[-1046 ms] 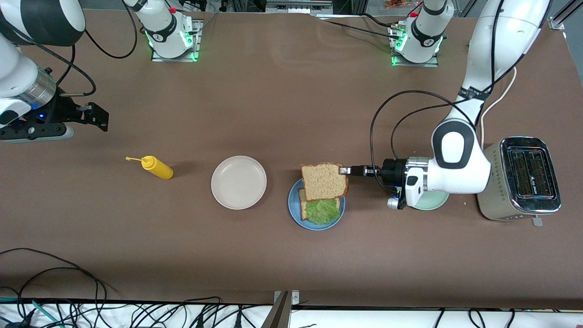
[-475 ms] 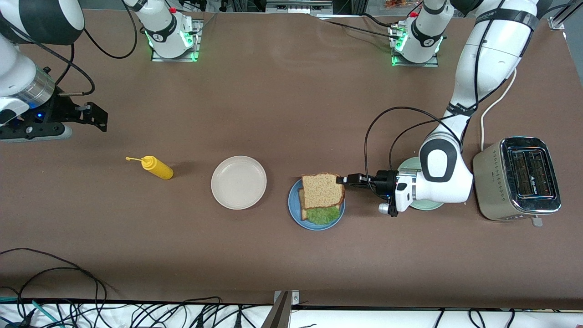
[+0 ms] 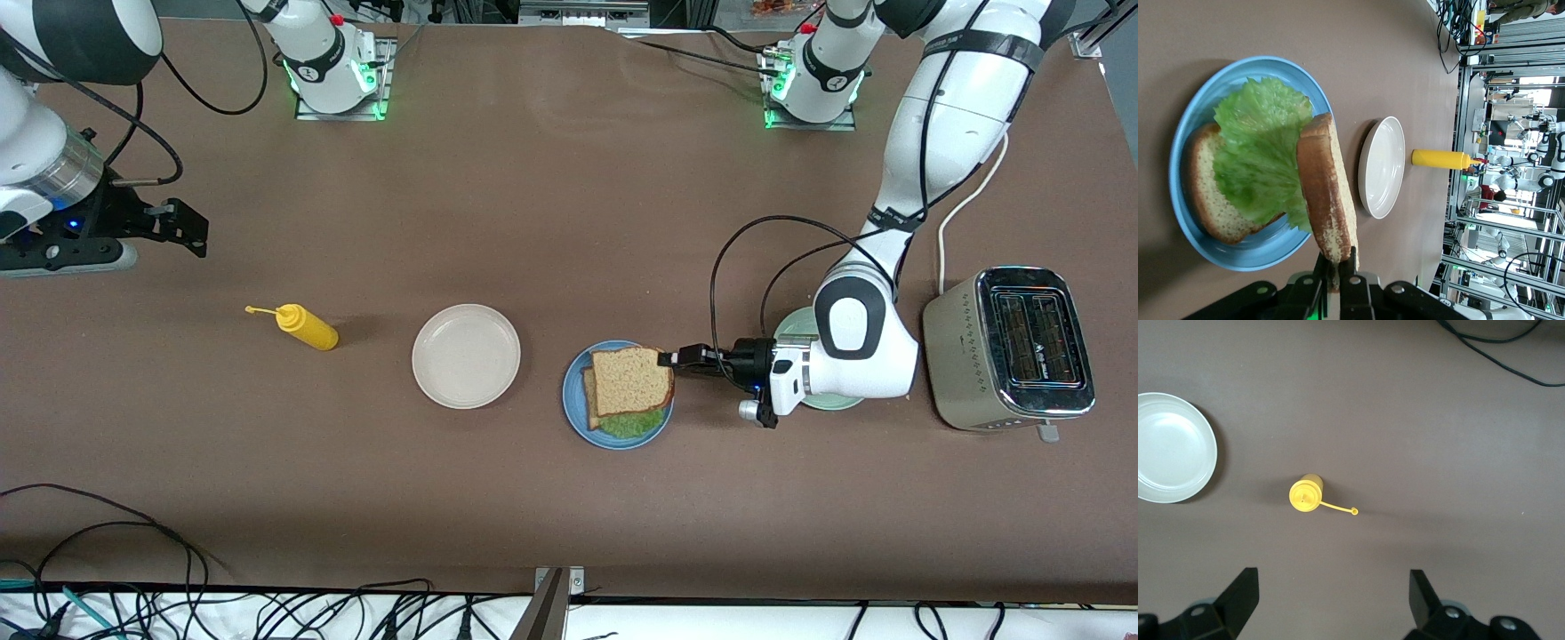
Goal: Make sandwich in blue plate with both arms
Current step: 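Lower the toast onto the lettuce and open the left gripper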
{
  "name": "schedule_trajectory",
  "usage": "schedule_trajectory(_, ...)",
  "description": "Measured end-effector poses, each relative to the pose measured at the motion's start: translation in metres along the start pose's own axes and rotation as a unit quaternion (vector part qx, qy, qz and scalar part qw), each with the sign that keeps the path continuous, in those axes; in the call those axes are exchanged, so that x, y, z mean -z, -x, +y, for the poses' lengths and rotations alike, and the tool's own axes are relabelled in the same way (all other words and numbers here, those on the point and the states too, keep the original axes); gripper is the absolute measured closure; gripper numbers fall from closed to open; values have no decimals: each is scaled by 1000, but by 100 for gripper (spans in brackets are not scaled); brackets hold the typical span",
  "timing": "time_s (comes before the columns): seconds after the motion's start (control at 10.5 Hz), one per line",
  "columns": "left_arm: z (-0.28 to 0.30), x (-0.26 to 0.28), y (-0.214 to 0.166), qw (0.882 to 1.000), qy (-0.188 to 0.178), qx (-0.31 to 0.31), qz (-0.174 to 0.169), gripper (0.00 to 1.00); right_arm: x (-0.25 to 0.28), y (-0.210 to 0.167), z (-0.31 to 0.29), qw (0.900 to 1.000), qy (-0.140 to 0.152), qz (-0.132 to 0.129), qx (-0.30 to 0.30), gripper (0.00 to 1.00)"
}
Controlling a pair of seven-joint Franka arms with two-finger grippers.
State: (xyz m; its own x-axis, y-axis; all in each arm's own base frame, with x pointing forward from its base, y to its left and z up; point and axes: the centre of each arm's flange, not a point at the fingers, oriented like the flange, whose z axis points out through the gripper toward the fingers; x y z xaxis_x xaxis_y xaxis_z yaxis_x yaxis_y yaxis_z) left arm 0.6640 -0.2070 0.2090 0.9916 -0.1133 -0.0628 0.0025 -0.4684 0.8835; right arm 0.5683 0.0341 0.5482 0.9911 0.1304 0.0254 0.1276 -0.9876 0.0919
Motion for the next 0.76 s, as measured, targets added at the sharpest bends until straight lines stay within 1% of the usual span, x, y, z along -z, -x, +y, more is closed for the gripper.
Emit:
schedule_trajectory(0.29,-1,-4,-2,1000,-8,-2,9,92,-1,-1,-2,998,-1,-1,-58,0)
schedule_trajectory(0.38,-1,-7,-3,1000,-15,-3,15,88,-2,-1,-2,998,-1,-2,-61,0)
schedule_trajectory(0.48,-2,-9,-4,1000,-18,-3,19,87,-4,-1,-2,998,-1,-3,-62,0)
schedule_trajectory(0.57,-4,-10,-3,1000,-19,-1,19,79,-7,-2,-2,998,-1,-6,-63,0)
schedule_trajectory(0.76,-11,-12,-3,1000,-21,3,19,53,-9,-3,-3,998,-1,-8,-63,0)
